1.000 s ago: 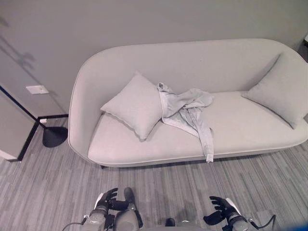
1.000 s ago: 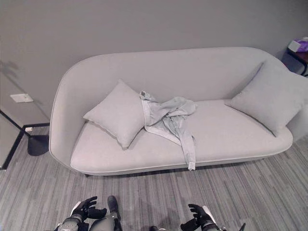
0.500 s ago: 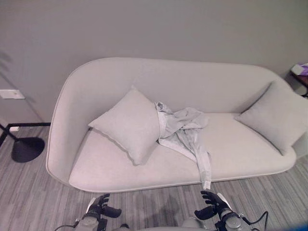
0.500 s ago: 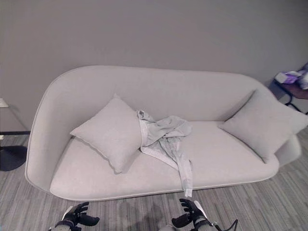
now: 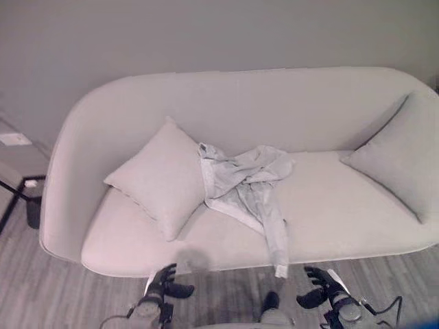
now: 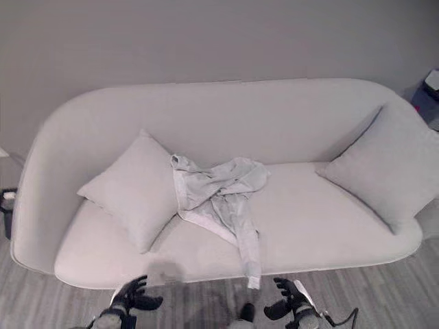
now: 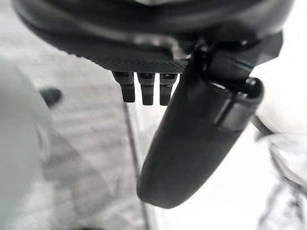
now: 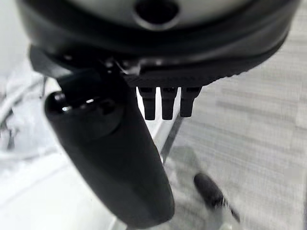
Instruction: Hang the clothes on the sofa on the clothes rack.
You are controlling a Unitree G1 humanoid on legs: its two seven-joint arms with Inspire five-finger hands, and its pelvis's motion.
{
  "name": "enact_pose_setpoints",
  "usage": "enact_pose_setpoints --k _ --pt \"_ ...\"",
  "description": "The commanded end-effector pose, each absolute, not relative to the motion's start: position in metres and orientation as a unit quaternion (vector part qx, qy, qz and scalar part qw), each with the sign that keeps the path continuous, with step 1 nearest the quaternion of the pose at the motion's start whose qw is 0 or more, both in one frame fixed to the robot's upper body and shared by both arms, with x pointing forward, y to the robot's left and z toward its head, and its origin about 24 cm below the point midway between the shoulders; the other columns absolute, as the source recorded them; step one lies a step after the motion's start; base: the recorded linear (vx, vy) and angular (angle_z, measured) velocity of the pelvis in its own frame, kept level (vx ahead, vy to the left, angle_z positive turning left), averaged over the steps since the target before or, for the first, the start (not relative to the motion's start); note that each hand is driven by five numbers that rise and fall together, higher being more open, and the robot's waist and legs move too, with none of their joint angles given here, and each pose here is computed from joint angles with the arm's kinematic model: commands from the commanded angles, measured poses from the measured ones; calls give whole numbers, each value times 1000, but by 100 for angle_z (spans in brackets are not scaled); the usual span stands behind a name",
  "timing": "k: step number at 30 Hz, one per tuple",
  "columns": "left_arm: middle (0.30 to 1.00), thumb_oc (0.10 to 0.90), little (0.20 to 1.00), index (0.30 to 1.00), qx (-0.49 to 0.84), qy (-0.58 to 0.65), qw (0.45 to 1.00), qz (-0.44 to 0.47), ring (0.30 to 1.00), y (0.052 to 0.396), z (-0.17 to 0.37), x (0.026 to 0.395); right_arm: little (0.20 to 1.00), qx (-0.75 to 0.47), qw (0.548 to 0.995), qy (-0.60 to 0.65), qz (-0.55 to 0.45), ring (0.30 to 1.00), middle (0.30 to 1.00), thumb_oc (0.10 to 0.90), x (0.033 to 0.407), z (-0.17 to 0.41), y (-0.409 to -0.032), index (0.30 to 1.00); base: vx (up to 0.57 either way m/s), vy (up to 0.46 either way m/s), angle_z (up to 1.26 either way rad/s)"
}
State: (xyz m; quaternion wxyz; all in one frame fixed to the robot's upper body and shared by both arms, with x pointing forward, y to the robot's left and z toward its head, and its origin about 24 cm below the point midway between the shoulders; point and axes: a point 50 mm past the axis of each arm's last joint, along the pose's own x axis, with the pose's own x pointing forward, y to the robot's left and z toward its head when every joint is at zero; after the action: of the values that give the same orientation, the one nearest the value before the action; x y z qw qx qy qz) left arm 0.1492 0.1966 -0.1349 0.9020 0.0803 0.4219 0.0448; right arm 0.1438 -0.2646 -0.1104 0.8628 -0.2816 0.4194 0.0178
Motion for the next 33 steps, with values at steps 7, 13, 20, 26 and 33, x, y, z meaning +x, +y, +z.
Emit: enact_pose_setpoints --k 7,13,20,26,33 --pt "900 800 900 900 87 272 958 20 900 194 -87 196 900 -347 884 309 -39 900 900 800 175 -69 -288 900 219 45 -5" --pt "900 800 900 900 135 160 978 -6 900 207 -37 224 900 -380 907 175 -59 900 900 800 217 -8 -294 900 192 149 -15" --pt "900 800 900 900 221 -73 971 -60 900 205 78 278 900 -474 874 53 -91 900 900 800 274 71 -309 900 13 66 -14" --pt "900 800 900 900 277 -380 877 -105 900 139 229 306 900 -509 843 -83 -154 900 900 800 337 178 -302 900 -86 15 5" --pt "900 800 900 900 274 -478 828 -107 900 109 292 308 900 -500 827 -127 -223 900 900 800 365 267 -310 900 -49 6 3"
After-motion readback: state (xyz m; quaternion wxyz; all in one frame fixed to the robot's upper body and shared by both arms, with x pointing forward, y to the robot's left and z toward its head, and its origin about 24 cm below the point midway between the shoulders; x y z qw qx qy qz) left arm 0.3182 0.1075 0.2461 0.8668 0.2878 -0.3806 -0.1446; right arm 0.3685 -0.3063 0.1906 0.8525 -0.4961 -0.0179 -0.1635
